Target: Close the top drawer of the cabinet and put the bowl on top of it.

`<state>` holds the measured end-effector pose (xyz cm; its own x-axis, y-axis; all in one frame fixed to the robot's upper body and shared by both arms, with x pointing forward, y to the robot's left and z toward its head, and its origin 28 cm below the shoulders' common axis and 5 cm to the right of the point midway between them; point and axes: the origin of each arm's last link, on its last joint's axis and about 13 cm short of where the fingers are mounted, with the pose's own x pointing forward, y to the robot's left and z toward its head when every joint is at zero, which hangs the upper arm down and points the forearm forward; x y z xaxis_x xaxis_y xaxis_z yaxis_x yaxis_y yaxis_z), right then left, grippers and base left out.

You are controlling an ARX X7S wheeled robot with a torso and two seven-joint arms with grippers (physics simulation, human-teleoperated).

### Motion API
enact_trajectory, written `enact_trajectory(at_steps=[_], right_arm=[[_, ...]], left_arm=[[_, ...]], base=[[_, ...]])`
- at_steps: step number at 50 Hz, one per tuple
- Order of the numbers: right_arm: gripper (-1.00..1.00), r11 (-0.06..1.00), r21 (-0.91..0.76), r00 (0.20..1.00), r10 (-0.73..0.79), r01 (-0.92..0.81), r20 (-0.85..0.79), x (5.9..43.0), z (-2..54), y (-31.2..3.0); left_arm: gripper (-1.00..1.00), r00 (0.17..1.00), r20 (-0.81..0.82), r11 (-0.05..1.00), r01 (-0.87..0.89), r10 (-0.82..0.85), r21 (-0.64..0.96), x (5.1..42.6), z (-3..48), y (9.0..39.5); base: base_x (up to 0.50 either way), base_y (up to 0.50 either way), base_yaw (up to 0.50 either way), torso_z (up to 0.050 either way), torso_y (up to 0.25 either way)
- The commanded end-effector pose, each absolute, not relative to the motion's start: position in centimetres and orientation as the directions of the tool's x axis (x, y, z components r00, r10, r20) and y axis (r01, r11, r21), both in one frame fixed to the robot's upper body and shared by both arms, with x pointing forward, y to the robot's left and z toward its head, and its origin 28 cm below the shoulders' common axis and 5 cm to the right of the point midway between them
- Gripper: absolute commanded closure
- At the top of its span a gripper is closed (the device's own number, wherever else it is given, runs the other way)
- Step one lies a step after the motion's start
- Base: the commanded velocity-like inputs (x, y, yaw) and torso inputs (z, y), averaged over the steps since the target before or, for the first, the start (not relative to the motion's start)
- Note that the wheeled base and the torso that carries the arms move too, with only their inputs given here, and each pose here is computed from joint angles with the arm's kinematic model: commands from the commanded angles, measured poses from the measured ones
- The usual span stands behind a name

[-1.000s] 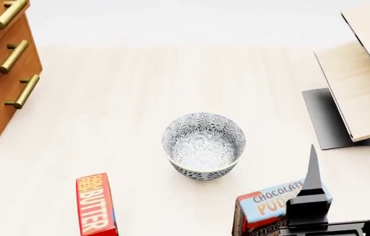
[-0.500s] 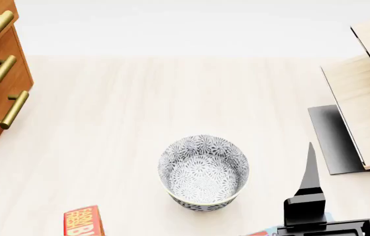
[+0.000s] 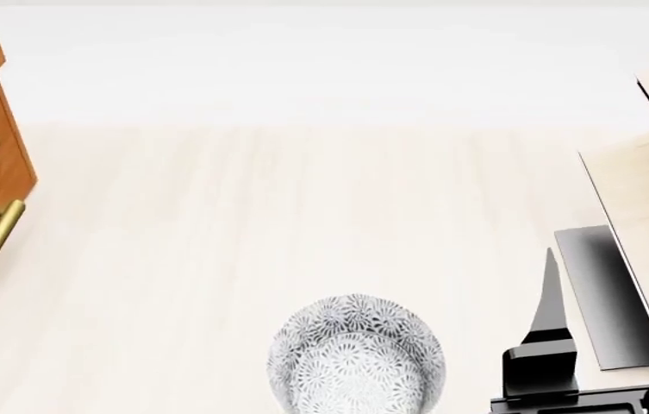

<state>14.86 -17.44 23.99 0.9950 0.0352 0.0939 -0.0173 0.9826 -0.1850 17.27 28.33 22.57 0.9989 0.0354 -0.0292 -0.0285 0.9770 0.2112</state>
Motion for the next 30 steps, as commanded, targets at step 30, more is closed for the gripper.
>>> enact_trajectory(at_steps=[30], right_arm=[[-1.0, 0.983, -0.17, 0.991, 0.083, -0.064, 0.107, 14.61, 24.17, -17.31]], left_arm=[[-1.0, 0.999, -0.034, 0.983, 0.01, -0.004, 0.185, 17.11, 22.15, 28.33]], base=[[0.31, 0.0, 0.0, 0.0, 0.001]])
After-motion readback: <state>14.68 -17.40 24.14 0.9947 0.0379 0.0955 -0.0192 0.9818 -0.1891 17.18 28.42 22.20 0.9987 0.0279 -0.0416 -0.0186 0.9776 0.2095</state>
